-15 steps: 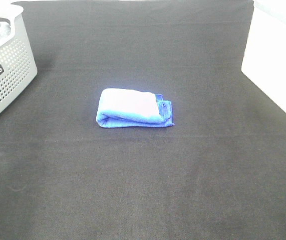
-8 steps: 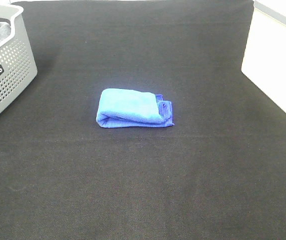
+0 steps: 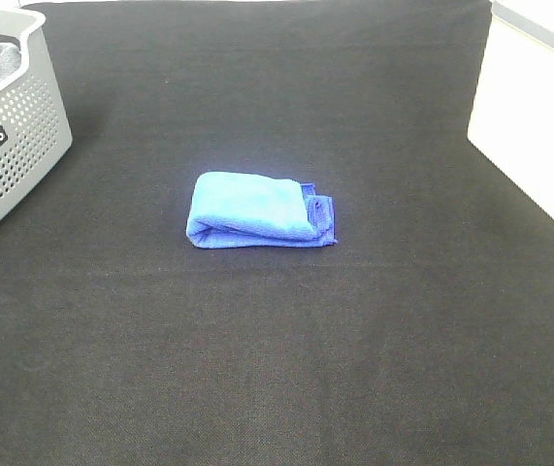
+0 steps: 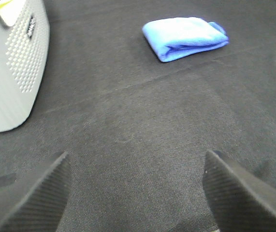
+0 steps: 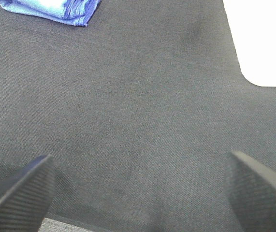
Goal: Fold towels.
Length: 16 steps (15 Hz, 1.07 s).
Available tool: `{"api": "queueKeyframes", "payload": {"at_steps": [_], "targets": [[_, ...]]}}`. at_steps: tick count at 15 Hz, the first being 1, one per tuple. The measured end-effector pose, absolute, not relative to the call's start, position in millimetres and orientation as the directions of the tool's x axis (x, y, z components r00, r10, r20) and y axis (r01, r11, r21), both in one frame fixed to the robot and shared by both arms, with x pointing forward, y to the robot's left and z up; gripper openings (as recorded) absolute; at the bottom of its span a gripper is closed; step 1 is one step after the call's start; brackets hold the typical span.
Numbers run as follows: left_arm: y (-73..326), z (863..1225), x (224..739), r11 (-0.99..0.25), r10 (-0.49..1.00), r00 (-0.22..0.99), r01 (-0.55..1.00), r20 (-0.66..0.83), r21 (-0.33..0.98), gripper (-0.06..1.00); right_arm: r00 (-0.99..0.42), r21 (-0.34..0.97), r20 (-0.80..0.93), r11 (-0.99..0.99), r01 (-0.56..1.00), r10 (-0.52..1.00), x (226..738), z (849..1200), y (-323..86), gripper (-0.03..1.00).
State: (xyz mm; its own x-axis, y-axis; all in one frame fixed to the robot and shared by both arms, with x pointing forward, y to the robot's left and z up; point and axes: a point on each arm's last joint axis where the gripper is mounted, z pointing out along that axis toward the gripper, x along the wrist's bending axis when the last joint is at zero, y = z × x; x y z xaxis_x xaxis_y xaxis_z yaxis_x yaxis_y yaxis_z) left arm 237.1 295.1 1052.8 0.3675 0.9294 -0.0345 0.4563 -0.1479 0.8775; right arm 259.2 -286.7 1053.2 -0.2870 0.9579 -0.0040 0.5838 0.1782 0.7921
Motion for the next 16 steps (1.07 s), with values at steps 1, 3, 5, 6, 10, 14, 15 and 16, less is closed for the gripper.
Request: {"api": "queueKeyframes", "payload": {"at_steps": [1, 3, 5, 6, 10, 14, 15, 16], "targets": [[294.7, 1052.8, 237.0, -0.15, 0.928, 0.372, 0.455, -0.034, 0.878, 0.73, -0.287, 0.792, -0.004, 0.178, 0.584, 0.958, 259.2, 1053.2, -286.7, 0.89], [294.6, 1052.9, 237.0, -0.15, 0.927, 0.373, 0.454, -0.034, 0.878, 0.73, -0.287, 0.792, -0.004, 0.178, 0.584, 0.958, 259.2, 1053.2, -286.7, 0.89], [294.7, 1053.0, 237.1, -0.15, 0.927, 0.373, 0.453, -0.033, 0.879, 0.73, -0.287, 0.792, -0.004, 0.178, 0.584, 0.958, 259.2, 1053.2, -286.7, 0.89], [294.7, 1053.0, 237.1, -0.15, 0.927, 0.373, 0.453, -0.033, 0.879, 0.73, -0.287, 0.792, -0.004, 0.178, 0.584, 0.958, 259.2, 1053.2, -286.7, 0.89], [294.7, 1053.0, 237.1, -0.15, 0.928, 0.372, 0.453, -0.033, 0.879, 0.73, -0.287, 0.792, -0.004, 0.178, 0.584, 0.958, 259.2, 1053.2, -286.7, 0.89], [294.5, 1053.0, 238.1, -0.063, 0.981, 0.192, 0.473, -0.033, 0.879, 0.73, -0.181, 0.792, -0.004, 0.114, 0.6, 0.983, 260.5, 1053.2, -289.1, 0.89], [294.5, 1053.0, 238.2, -0.051, 0.985, 0.167, 0.475, -0.033, 0.879, 0.73, -0.164, 0.792, -0.004, 0.103, 0.602, 0.986, 260.7, 1053.2, -289.4, 0.89], [294.5, 1053.0, 238.1, -0.034, 0.991, 0.132, 0.475, -0.033, 0.88, 0.73, -0.141, 0.792, -0.004, 0.089, 0.604, 0.99, 260.9, 1053.2, -290.0, 0.89]]}}
